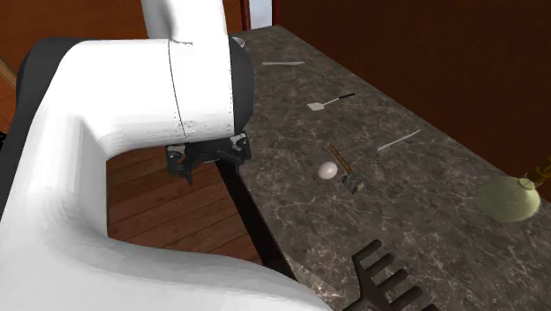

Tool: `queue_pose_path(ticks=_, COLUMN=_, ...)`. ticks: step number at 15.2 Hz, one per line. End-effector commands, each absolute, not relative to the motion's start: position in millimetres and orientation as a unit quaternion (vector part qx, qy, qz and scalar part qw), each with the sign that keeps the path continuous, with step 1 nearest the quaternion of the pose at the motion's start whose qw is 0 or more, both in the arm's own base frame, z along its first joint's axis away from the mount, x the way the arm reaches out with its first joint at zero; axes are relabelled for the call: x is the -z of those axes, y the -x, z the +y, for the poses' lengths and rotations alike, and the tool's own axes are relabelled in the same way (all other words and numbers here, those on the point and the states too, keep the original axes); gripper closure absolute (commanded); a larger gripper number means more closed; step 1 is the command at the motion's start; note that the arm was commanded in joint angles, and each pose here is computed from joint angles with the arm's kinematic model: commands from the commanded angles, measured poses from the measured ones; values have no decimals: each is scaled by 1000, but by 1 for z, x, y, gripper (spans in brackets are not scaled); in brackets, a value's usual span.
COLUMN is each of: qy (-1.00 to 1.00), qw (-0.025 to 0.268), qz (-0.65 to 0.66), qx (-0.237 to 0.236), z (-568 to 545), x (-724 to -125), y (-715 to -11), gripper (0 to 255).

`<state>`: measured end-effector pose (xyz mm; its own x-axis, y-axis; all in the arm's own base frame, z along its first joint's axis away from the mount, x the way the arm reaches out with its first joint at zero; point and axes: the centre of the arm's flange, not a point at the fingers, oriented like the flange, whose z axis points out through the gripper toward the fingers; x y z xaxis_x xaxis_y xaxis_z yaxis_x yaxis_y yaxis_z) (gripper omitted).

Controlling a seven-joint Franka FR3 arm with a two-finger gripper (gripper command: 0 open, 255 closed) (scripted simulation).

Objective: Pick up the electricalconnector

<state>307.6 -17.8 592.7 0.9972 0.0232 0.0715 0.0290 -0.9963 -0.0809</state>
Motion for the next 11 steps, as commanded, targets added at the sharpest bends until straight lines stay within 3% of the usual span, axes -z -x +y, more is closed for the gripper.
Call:
queue_pose_path(ticks=1, qy=998, qw=41, qz=-13, qx=35, z=-18, x=-593, y=-308, gripper=0)
queue_pose_path(ticks=11, qy=998, qw=39, qz=-15, qx=38, z=-129, x=-529, y=-335, gripper=0)
